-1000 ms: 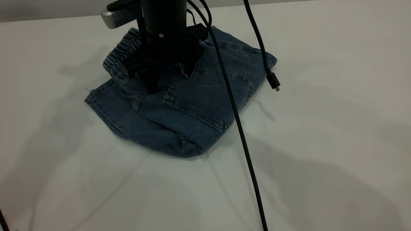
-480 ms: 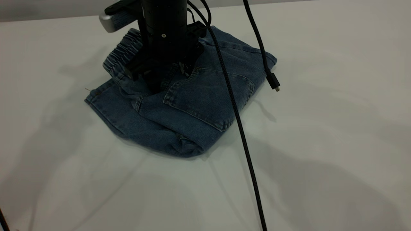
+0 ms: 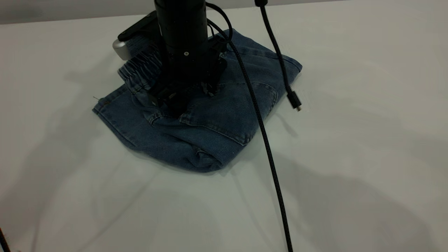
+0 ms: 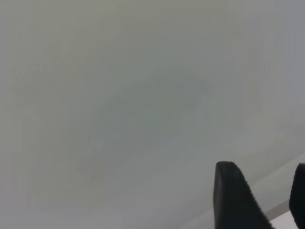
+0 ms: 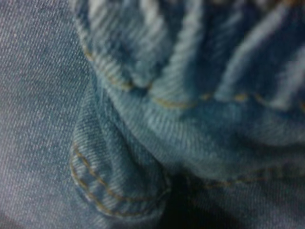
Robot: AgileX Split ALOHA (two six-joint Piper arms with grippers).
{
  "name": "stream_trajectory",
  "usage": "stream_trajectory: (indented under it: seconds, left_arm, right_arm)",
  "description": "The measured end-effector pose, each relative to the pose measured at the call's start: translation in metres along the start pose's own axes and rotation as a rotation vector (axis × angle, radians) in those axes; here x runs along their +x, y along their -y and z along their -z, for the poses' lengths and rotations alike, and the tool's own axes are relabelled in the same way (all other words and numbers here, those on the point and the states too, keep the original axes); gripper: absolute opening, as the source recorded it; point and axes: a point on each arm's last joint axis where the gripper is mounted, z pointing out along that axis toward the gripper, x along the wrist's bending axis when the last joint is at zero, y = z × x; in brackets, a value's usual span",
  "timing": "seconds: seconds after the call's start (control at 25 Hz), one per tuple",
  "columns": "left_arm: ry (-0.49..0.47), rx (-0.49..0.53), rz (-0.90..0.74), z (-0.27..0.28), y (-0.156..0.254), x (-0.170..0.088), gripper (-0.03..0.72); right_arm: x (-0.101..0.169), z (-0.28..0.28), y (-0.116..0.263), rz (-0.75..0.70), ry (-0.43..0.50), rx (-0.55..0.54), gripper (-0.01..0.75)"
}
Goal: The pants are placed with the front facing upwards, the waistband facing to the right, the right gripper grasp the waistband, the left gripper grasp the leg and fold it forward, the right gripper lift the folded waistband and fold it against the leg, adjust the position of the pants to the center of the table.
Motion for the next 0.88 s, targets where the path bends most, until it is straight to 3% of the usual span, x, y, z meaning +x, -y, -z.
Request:
stream_trajectory:
  seconds: [0.56,0.88]
  left_arm:
    - [-0.003,-0.002,-0.027,0.000,0.000,0.000,0.285]
    - [-0.002,-0.005,-0.026,0.000,0.000,0.000,0.285]
  right_arm:
    - [0.009,-0.009,0.018,0.033,-0.068,0.185,0.493]
    - [0.010,0.000,0.019,0.061,-0.097,0.203,0.491]
